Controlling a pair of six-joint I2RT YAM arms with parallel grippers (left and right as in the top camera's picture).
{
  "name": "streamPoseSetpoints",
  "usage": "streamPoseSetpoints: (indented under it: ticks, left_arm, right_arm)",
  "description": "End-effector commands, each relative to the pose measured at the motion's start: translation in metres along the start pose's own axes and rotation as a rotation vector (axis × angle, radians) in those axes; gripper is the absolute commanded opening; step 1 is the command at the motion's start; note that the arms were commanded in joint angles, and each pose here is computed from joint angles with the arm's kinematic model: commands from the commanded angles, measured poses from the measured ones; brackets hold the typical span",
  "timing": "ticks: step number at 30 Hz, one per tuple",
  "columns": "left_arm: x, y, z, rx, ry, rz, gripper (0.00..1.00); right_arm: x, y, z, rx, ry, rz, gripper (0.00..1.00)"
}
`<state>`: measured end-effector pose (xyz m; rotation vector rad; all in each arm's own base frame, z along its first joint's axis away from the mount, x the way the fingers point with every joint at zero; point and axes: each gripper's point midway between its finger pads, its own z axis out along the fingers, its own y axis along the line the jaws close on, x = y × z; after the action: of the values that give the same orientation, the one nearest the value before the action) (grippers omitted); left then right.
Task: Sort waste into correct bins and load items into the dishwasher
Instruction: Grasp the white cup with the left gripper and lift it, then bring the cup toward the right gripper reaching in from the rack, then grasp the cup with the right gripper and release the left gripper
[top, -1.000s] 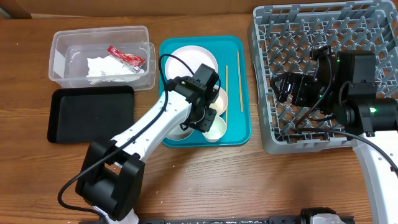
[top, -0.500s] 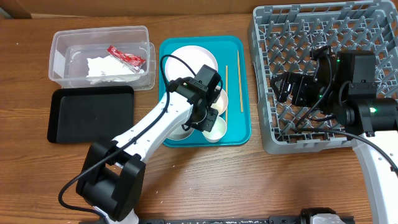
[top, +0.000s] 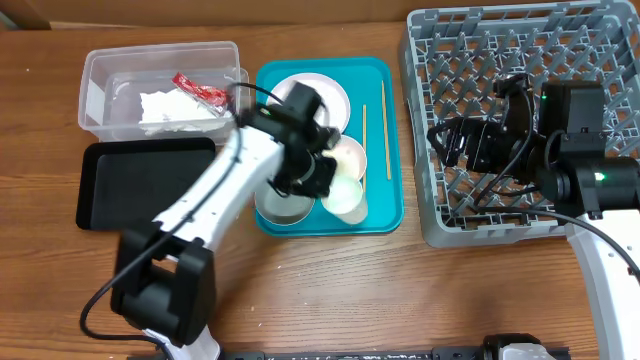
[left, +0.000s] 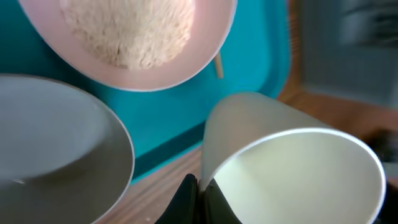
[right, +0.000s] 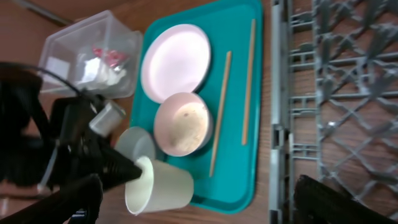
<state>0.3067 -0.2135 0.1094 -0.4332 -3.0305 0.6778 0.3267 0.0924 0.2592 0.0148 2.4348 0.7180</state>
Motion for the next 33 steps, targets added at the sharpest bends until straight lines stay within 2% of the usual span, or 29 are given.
streamPoseSetpoints:
  ticks: [1, 7, 8, 15, 22, 28, 33]
  left_arm:
    - [-0.020, -0.033, -0.055, 0.402, -0.080, 0.041, 0.04]
    - [-0.029, -0.037, -0.105, 0.720, -0.165, 0.009, 0.04]
    - [-0.032, -0.038, -0.119, 0.802, -0.196, 0.007, 0.04]
    - [-0.035, -0.046, -0.150, 0.983, -0.250, 0.027, 0.04]
    - [-0.036, -0.054, -0.169, 1.093, -0.281, 0.071, 0.04]
    - [-0.037, -0.056, -0.172, 1.110, -0.291, 0.087, 0.04]
    - [-0.037, -0.056, -0.172, 1.109, -0.291, 0.088, 0.04]
  right_arm:
    - [-0.005, 0.029, 0.000, -0.171, 0.022, -0.007, 1.00]
    - [-0.008, 0.063, 0.009, -0.430, 0.073, -0.022, 1.00]
    - [-0.010, 0.075, 0.013, -0.528, 0.089, -0.043, 1.00]
    - [-0.009, 0.108, 0.027, -0.766, 0.142, -0.122, 0.99]
    - [-0.005, 0.129, 0.030, -0.890, 0.157, -0.197, 0.95]
    - [0.002, 0.150, 0.027, -0.960, 0.160, -0.274, 0.92]
    - [0.005, 0.162, 0.026, -0.990, 0.152, -0.326, 0.83]
